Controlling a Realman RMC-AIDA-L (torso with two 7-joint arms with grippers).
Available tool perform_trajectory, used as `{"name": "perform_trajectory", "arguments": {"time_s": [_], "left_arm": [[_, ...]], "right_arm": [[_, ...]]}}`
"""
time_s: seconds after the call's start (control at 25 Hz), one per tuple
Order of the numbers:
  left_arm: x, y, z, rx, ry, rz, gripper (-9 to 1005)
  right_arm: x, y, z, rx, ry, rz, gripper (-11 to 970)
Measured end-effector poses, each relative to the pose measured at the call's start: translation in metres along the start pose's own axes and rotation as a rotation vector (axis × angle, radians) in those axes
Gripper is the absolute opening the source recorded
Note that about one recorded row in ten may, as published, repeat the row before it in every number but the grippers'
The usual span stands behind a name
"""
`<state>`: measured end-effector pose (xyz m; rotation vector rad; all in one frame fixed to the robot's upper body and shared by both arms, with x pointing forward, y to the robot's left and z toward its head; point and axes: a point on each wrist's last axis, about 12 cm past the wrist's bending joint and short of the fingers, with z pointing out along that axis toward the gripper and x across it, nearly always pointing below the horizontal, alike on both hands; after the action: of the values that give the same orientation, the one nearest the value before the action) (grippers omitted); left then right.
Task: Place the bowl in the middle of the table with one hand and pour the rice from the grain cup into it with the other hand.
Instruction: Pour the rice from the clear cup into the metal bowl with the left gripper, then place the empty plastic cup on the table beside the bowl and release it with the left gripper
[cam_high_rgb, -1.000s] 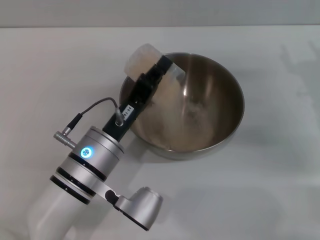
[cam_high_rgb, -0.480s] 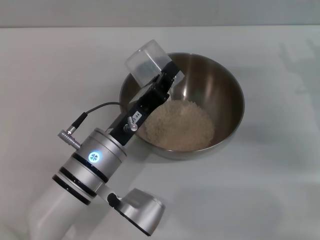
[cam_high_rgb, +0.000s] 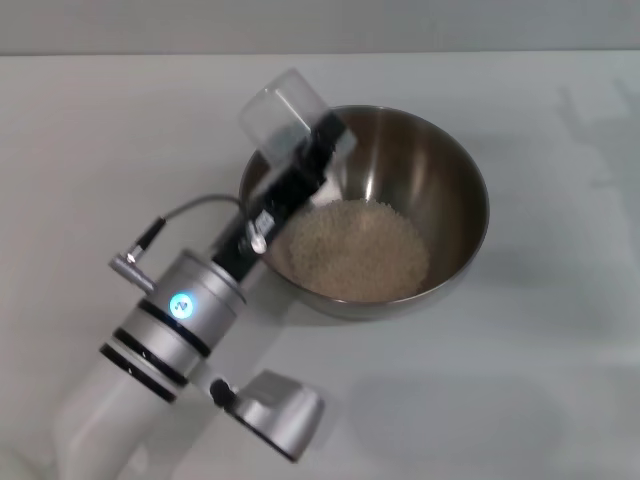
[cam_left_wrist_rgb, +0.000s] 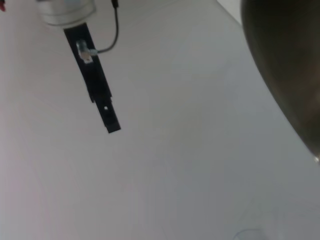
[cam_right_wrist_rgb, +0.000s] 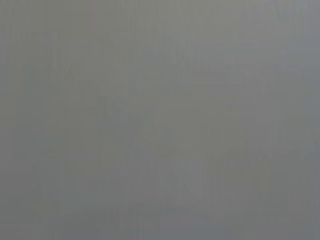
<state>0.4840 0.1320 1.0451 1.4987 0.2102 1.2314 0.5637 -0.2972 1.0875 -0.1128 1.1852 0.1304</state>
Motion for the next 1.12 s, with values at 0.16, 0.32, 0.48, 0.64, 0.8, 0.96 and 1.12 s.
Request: {"name": "perform_trajectory", "arguments": {"time_s": [0.16, 0.32, 0.48, 0.64, 0.8, 0.96, 1.12], "left_arm": [[-0.002, 0.000, -0.001, 0.002, -0.008, -0.011, 16], [-0.006, -0.001, -0.004, 0.005, -0.032, -0.013, 16], [-0.006, -0.001, -0.004, 0.006, -0.039, -0.021, 16], [-0.001, -0.002, -0.002, 0.015, -0.009, -0.051, 17], [0.004, -0.002, -0.002, 0.014, 0.034, -0.164, 17], [0.013, 0.005, 0.001, -0.010, 0.135, -0.389, 16], [0.029, 0.008, 0.002, -0.051, 0.268, -0.690, 16]], "right_arm": [[0.000, 0.001, 0.001, -0.003, -0.001, 0.001, 794], [0.000, 0.001, 0.000, -0.003, -0.001, 0.003, 794], [0.000, 0.001, 0.000, -0.002, -0.002, 0.004, 794], [0.000, 0.001, -0.001, 0.001, -0.001, 0.004, 794], [0.000, 0.000, -0.002, 0.003, 0.002, 0.002, 794], [0.001, 0.000, -0.003, 0.005, 0.004, 0.001, 794], [0.002, 0.001, -0.004, 0.007, 0.008, 0.004, 794]]}}
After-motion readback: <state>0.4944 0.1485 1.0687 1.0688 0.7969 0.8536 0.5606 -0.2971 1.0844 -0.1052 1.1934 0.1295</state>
